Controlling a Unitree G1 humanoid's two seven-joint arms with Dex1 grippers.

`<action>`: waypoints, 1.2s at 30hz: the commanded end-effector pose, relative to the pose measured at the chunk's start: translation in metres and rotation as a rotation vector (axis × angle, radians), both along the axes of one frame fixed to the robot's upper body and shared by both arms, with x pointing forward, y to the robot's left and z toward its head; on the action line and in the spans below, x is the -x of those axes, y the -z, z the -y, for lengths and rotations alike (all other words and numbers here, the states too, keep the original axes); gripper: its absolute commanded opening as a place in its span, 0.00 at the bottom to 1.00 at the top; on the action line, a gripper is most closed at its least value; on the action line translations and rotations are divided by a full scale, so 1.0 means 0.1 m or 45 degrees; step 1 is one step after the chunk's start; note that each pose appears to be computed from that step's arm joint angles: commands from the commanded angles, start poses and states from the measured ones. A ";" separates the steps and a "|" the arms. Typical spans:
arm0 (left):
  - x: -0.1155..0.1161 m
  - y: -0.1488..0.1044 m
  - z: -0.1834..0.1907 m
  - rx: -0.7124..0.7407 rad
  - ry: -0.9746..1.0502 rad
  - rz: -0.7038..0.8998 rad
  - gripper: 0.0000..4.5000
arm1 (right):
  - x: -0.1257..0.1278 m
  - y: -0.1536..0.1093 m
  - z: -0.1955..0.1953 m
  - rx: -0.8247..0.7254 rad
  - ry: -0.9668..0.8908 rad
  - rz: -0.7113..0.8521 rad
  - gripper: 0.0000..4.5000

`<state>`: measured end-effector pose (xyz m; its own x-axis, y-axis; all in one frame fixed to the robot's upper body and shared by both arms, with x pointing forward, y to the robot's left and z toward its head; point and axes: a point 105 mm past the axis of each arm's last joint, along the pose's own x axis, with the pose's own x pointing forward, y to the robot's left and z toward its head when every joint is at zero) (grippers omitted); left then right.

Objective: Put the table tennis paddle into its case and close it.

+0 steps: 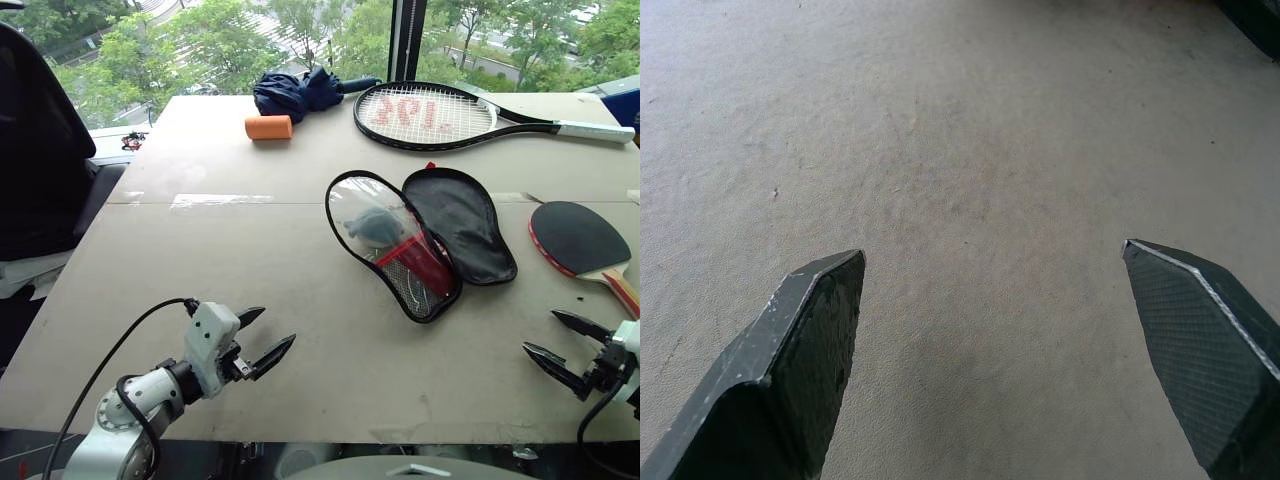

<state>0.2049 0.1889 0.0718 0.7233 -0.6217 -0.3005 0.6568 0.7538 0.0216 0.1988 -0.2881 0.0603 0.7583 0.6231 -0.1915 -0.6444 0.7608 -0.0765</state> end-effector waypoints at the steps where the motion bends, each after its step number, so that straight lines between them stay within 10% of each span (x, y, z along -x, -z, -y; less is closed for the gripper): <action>1: 0.00 -0.06 0.01 -0.003 0.037 0.031 0.93 | 0.03 -0.08 0.09 0.025 0.029 0.050 1.00; 21: 0.02 -0.13 0.01 0.030 0.071 0.060 0.93 | -0.06 -0.16 0.01 0.021 -0.031 0.088 1.00; 36: -0.06 -0.92 0.22 0.086 0.516 0.223 0.93 | -0.73 -0.38 -0.63 0.546 -0.342 0.046 1.00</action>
